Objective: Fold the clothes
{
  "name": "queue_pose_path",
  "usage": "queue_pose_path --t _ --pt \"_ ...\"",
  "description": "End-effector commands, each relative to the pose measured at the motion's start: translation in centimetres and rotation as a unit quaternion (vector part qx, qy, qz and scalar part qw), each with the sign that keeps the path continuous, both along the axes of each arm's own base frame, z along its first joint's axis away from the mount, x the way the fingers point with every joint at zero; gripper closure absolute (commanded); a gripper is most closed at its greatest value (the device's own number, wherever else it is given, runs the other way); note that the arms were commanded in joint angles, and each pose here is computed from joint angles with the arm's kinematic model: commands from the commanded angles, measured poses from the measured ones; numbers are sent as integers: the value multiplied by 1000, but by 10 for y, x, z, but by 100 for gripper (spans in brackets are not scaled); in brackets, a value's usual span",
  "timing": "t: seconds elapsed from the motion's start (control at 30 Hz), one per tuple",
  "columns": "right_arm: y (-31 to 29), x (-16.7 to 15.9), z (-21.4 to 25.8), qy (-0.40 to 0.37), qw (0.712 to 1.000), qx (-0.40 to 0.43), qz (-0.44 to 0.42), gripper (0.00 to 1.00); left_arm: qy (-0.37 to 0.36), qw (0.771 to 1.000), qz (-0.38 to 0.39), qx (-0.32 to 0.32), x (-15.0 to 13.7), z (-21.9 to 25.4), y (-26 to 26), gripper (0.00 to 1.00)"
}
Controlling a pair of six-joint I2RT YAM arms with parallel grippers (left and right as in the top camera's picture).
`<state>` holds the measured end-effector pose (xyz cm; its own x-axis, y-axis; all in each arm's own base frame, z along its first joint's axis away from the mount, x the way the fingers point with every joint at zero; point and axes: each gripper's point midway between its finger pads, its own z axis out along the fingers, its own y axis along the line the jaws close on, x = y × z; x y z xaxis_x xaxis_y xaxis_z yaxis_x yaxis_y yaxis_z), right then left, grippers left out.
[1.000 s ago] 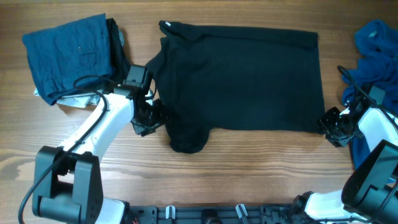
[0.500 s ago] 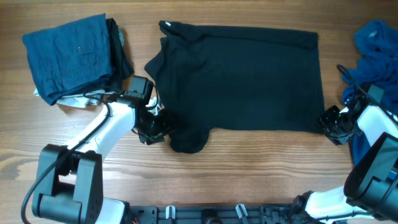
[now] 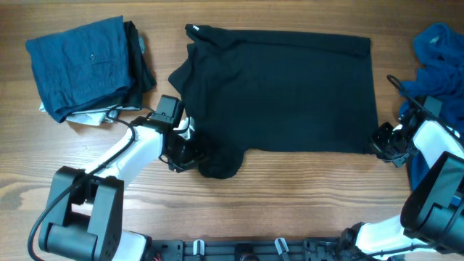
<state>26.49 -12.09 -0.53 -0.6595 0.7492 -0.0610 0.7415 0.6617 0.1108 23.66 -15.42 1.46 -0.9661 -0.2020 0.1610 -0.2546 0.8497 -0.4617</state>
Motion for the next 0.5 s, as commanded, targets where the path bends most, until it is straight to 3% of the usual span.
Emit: queue_pose_path --t 0.0,0.3,0.47 --pt "10 -16 -15 39 999 19 6 96 -3 1000 -24 -10 -8 4 -12 95" --pt "-1 4 41 54 998 23 7 96 -38 995 -10 90 -10 34 26 96" --pt "0 0 47 66 997 26 7 96 -43 994 -7 96 -19 47 31 96"
